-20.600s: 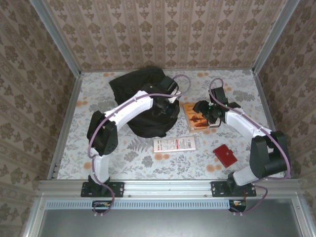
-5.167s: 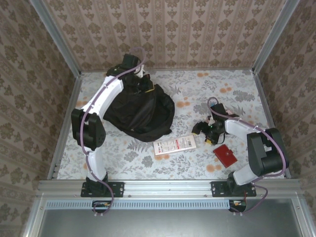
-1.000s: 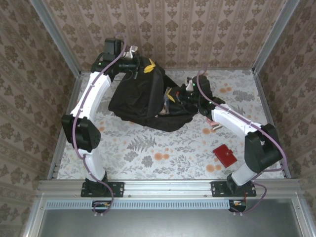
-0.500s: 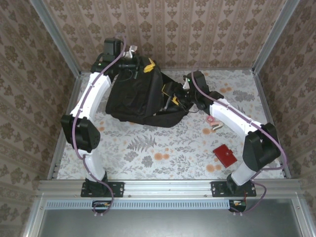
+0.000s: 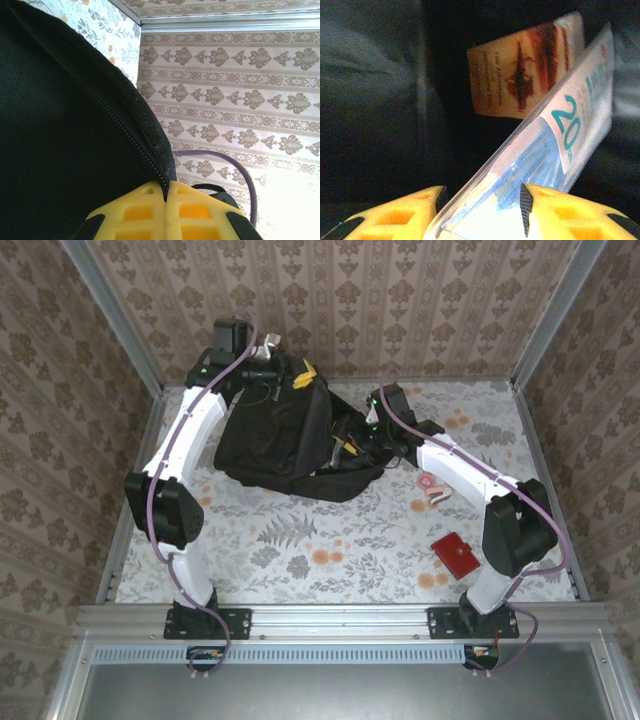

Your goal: Pack books, pencil case, and school supplies into a backpack

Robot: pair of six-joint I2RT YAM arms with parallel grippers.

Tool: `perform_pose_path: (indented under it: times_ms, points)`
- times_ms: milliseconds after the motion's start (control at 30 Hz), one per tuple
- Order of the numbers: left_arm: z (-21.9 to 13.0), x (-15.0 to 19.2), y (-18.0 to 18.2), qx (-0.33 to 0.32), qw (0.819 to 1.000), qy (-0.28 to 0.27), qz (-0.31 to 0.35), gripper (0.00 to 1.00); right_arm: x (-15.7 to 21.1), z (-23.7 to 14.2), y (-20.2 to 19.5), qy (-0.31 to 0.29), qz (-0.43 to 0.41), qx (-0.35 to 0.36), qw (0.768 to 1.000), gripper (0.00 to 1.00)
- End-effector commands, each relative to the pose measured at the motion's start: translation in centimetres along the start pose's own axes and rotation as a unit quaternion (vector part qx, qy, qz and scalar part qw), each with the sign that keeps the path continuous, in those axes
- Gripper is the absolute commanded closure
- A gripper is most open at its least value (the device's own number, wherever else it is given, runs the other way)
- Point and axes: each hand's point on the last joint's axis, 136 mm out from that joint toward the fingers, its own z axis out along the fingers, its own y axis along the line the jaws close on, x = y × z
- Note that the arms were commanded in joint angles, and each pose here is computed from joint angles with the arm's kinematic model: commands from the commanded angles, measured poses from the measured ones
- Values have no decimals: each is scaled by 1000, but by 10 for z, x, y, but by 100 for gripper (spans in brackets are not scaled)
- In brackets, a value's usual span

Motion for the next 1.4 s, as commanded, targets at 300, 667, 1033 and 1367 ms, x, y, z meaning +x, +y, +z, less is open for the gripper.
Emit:
perform_pose_path:
  times_ms: [300,667,1033,1367]
  points:
    - [-33,22,-64,63,994,-3,87,100,26,-27,-50,3,-6,72,997,61]
    - [-35,28,-61,56,994,9,90,100,20,-84,-1,25,-105,45,993,100]
    - [-28,34,-69,64,994,16,92,100,16,-64,36,99,-117,-59,986,100]
    - [-10,41,-66,62,994,36,87,100,11,44,74,126,-89,-98,983,93]
